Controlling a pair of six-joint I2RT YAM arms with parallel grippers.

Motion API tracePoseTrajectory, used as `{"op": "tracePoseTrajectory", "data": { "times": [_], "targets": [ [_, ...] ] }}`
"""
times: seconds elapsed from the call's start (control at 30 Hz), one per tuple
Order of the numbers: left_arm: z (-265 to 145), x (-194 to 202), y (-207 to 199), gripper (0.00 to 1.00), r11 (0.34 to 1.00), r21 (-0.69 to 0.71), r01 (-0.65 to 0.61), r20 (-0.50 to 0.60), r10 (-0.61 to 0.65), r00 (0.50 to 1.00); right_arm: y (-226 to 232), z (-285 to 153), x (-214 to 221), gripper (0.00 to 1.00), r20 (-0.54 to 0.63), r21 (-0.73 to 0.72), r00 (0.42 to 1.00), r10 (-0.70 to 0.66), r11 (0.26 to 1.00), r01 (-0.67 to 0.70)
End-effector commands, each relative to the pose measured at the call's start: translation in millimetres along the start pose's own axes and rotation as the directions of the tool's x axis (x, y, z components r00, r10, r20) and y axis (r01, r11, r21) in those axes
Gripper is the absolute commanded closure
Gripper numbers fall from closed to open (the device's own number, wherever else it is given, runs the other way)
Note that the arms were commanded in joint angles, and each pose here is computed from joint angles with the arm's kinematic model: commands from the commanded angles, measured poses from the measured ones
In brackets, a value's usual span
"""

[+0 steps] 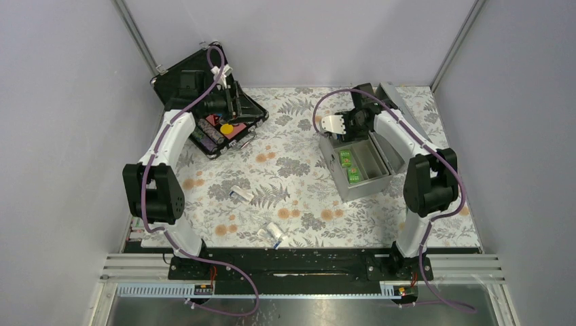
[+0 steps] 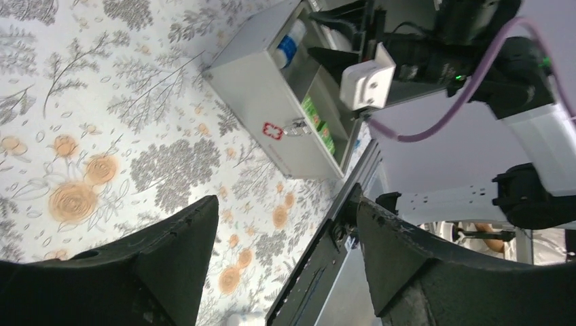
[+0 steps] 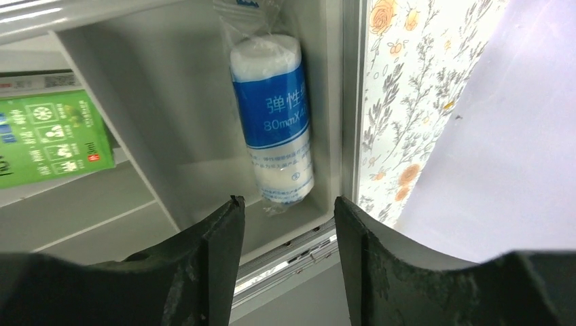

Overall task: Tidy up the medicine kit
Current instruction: Place the medical item at the medicine box.

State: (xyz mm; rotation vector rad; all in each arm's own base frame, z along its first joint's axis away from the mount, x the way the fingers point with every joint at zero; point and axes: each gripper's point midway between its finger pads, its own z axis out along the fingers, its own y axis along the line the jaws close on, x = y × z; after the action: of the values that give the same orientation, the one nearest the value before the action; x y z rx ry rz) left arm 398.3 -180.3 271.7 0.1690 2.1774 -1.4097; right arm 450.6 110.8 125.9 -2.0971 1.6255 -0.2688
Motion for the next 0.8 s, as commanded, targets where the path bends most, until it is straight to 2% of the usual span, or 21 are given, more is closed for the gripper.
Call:
{"op": "tracePoseTrajectory", "data": {
  "times": [0.0, 0.1, 0.2, 0.3, 0.43, 0.47, 0.53, 0.6, 0.63, 0.7, 0.77],
  "targets": [
    [-9.7, 5.6, 10.9, 0.24, 0.987, -0.084, -0.138, -0.026, 0.137, 0.99, -10.0, -47.3, -3.4, 0.41, 0.001, 0.058, 0.994, 0.106, 0.993, -0.106],
    [-13.7, 27.6, 20.3, 0.22, 0.959, -0.081, -0.271, -0.127, 0.259, 0.957, -10.9, -73.9, -13.8, 0.38, 0.052, 0.096, 0.983, 0.174, 0.979, -0.179],
    [-19.9, 65.0, 34.6, 0.22, 0.879, -0.039, -0.475, -0.278, 0.447, 0.85, -13.4, -101.6, -34.1, 0.35, 0.167, 0.122, 0.923, 0.348, 0.921, -0.369],
    [-28.0, 101.9, 31.3, 0.22, 0.79, 0.11, -0.603, -0.35, 0.598, 0.721, -14.4, -123.2, -49.7, 0.35, 0.26, 0.101, 0.8, 0.541, 0.809, -0.58],
    [-34.0, 150.7, 21.7, 0.24, 0.626, 0.351, -0.697, -0.403, 0.772, 0.491, -13.7, -137.8, -56.5, 0.33, 0.322, 0.069, 0.576, 0.752, 0.588, -0.806],
    [-32.9, 160.3, 19.4, 0.24, 0.582, 0.404, -0.705, -0.402, 0.806, 0.435, -12.9, -139.9, -57.8, 0.33, 0.334, 0.059, 0.516, 0.789, 0.529, -0.847],
    [-28.6, 178.7, 14.7, 0.25, 0.518, 0.491, -0.701, -0.386, 0.85, 0.358, -13.2, -145.9, -59.8, 0.33, 0.358, 0.046, 0.409, 0.839, 0.421, -0.906],
    [-24.8, 201.4, 9.6, 0.26, 0.445, 0.583, -0.68, -0.364, 0.891, 0.271, -14.1, -152.8, -59.8, 0.32, 0.373, 0.039, 0.321, 0.87, 0.331, -0.943],
    [-25.4, 215.2, 7.3, 0.27, 0.395, 0.636, -0.662, -0.348, 0.913, 0.211, -14.3, -157.6, -59.7, 0.32, 0.383, 0.04, 0.295, 0.876, 0.303, -0.952],
    [-23.0, 232.8, 7.0, 0.27, 0.251, 0.717, -0.651, -0.271, 0.96, 0.072, -14.8, -167.1, -59.9, 0.32, 0.404, 0.049, 0.284, 0.87, 0.289, -0.956],
    [-19.8, 246.8, 6.5, 0.26, 0.157, 0.767, -0.622, -0.201, 0.98, 0.0, -14.4, -173.5, -57.0, 0.32, 0.413, 0.069, 0.288, 0.864, 0.285, -0.956]
  ]
}}
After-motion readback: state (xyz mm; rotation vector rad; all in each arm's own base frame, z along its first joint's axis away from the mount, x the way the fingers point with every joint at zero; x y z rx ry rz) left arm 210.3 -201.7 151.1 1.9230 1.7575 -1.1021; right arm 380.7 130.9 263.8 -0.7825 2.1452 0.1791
